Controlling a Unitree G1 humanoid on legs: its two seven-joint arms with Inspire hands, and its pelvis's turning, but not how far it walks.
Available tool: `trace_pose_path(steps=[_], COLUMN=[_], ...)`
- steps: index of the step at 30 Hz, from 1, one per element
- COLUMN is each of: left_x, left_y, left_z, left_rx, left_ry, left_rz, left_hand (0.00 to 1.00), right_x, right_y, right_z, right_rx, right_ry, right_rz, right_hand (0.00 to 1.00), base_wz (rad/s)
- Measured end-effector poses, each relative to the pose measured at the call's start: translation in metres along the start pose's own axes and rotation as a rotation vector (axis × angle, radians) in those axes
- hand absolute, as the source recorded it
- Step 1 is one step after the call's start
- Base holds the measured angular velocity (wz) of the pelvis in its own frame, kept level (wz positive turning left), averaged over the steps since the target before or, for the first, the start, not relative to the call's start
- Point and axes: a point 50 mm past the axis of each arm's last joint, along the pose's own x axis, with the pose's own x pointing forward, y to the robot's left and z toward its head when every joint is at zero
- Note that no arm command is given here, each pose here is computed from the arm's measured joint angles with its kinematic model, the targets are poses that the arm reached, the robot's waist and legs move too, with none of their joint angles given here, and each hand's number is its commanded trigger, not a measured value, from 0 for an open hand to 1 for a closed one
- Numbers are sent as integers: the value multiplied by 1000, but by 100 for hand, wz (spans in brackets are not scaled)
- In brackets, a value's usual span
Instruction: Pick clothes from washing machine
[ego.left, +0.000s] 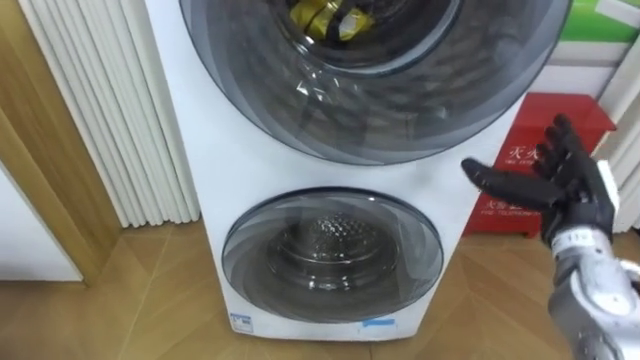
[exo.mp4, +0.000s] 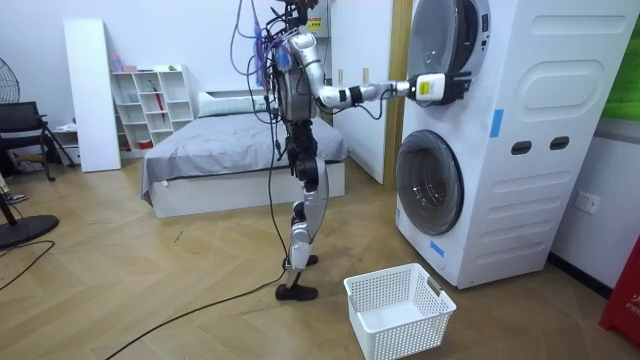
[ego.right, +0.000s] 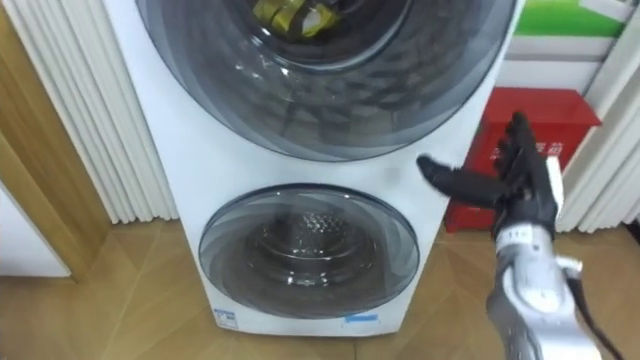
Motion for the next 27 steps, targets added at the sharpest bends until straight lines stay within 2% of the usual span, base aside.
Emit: trace_pose_path(steps=[4,27], left_x=[1,1], left_y=[4,11], left_z=[-1,2], left_rx=[3,42], left_ry=[2,12], left_rz=[11,33], left_hand=[0,0], right_x=[4,21], right_y=[4,11], right_z=[25,64], right_rx=[7,47], right_ry=[-92,-181], right_rz=[14,16], right_hand=[0,0], base_wz=[6,-3])
